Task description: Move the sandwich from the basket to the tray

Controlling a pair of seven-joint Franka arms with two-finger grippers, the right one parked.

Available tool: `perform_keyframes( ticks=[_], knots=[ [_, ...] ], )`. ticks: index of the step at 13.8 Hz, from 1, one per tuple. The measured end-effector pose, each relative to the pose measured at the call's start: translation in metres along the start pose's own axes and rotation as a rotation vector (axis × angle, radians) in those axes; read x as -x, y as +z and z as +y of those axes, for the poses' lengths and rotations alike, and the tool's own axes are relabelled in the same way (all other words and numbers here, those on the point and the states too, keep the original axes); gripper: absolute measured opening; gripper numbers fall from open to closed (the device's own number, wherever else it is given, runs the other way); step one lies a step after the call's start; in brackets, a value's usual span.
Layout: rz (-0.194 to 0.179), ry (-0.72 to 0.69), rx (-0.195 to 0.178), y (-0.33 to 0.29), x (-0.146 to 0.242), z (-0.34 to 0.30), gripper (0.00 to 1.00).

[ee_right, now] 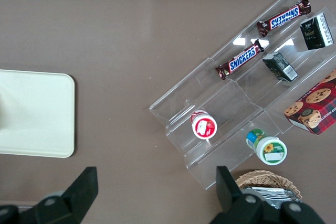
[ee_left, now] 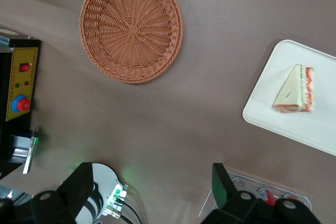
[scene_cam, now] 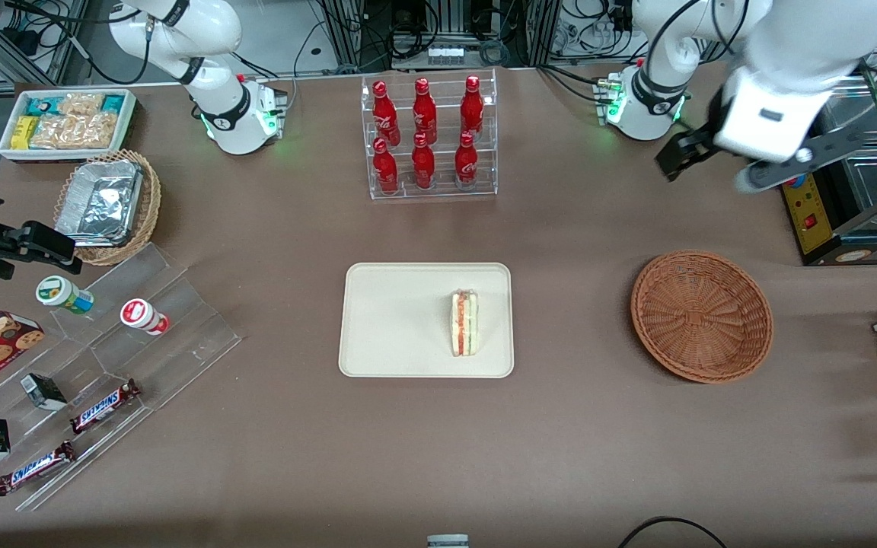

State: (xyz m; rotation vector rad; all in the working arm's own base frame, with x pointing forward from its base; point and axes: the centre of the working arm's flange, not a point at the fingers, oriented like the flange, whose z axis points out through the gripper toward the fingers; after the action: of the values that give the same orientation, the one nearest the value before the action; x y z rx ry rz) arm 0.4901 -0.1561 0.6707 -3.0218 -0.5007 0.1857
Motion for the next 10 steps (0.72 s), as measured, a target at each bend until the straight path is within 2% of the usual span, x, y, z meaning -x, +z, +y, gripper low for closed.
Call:
perform_keyframes(
  ticks=[6,10],
  knots=[
    [-0.006,0.085,0.032,-0.005,-0.007,-0.079,1.0],
    [-0.025,0.071,0.08,0.002,-0.015,-0.113,1.0]
  ],
)
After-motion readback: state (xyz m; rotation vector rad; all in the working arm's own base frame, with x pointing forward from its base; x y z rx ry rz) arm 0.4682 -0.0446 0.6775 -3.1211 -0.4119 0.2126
